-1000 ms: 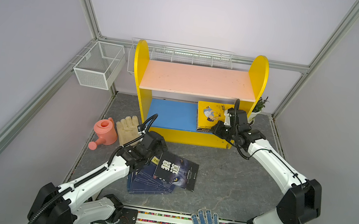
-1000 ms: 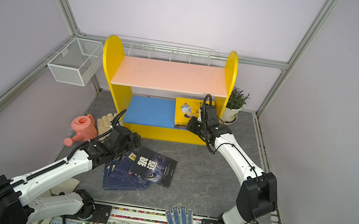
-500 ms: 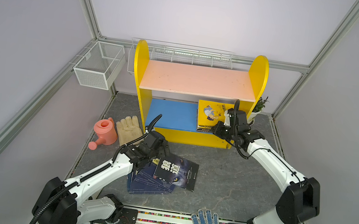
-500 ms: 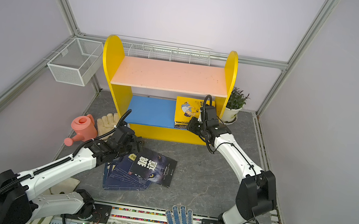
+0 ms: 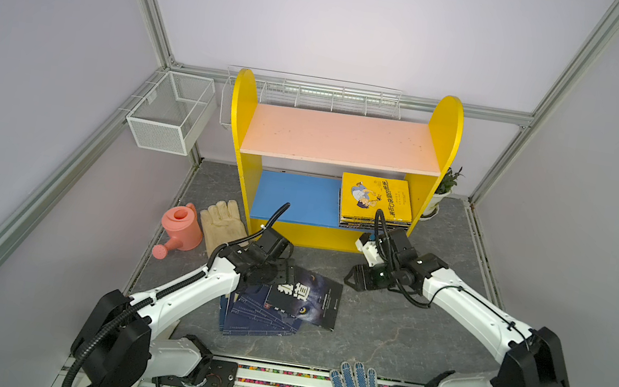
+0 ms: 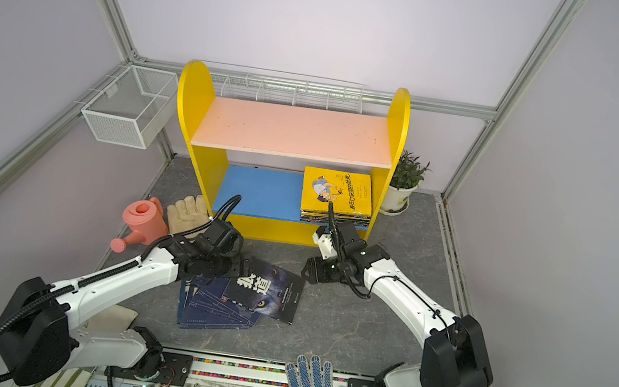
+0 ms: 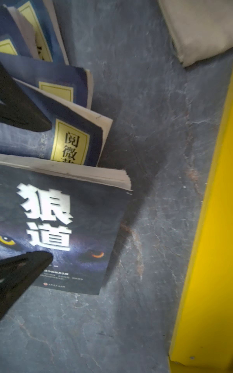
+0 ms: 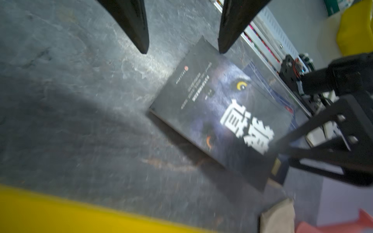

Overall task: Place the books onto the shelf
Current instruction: 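Move both grippers down to the dark wolf-eye book on the pile, then grasp the dark wolf-eye book with both grippers and lift it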

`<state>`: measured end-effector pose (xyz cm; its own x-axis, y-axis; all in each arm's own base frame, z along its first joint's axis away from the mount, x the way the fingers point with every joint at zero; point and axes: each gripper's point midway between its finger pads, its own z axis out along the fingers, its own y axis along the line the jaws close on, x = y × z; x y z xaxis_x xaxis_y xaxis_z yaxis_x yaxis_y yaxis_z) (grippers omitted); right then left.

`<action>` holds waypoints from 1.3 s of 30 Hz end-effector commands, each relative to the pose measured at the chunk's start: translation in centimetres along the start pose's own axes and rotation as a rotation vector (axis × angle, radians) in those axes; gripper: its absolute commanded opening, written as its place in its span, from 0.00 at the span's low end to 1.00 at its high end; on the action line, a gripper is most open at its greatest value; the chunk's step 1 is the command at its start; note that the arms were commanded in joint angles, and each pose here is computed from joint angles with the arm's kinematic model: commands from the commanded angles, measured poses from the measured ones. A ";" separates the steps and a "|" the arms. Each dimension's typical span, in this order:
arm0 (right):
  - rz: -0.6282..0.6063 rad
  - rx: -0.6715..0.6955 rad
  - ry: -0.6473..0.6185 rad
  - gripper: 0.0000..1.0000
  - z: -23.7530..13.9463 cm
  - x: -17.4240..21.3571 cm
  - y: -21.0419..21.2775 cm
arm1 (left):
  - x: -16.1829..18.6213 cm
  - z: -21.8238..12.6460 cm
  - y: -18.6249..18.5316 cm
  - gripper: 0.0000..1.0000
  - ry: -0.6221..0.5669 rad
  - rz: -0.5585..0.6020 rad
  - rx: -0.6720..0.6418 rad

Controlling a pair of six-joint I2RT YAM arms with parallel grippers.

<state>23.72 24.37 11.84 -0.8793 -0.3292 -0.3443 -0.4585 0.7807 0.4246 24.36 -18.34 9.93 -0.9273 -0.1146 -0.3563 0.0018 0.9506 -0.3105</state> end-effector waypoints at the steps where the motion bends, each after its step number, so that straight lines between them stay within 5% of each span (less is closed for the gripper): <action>1: -0.084 0.001 0.114 0.58 1.6 3.3 -0.1 | 2.8 0.3 0.2 0.93 0.123 -0.006 0.029; 16: -0.159 0.044 0.325 0.49 9.7 6.6 -1.2 | 7.6 2.7 0.5 0.87 0.333 -0.059 0.069; 20: -0.210 0.054 0.328 0.48 10.4 5.9 -0.5 | 7.4 2.9 -0.8 0.62 0.353 -0.045 0.123; 24: -0.224 0.057 0.312 0.48 10.1 5.5 -0.3 | 6.8 2.4 -1.4 0.08 0.332 -0.036 0.147; 25: -0.230 0.058 0.300 0.48 9.8 5.3 -0.1 | 6.6 2.2 -1.4 0.00 0.321 -0.036 0.149; 30: -0.254 0.110 0.166 0.48 7.3 2.7 0.2 | 3.8 -0.7 -3.2 0.00 0.179 0.029 0.230; 39: -0.091 0.093 -0.336 0.56 -4.6 -6.6 0.6 | -2.4 -14.4 -9.1 0.00 -0.284 0.161 0.662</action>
<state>26.43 25.61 13.79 -0.7637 -0.3741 -0.5261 -0.5649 0.7818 0.2639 20.68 -21.85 20.15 -0.8661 -0.0957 -0.4907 0.2871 0.7084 -0.6448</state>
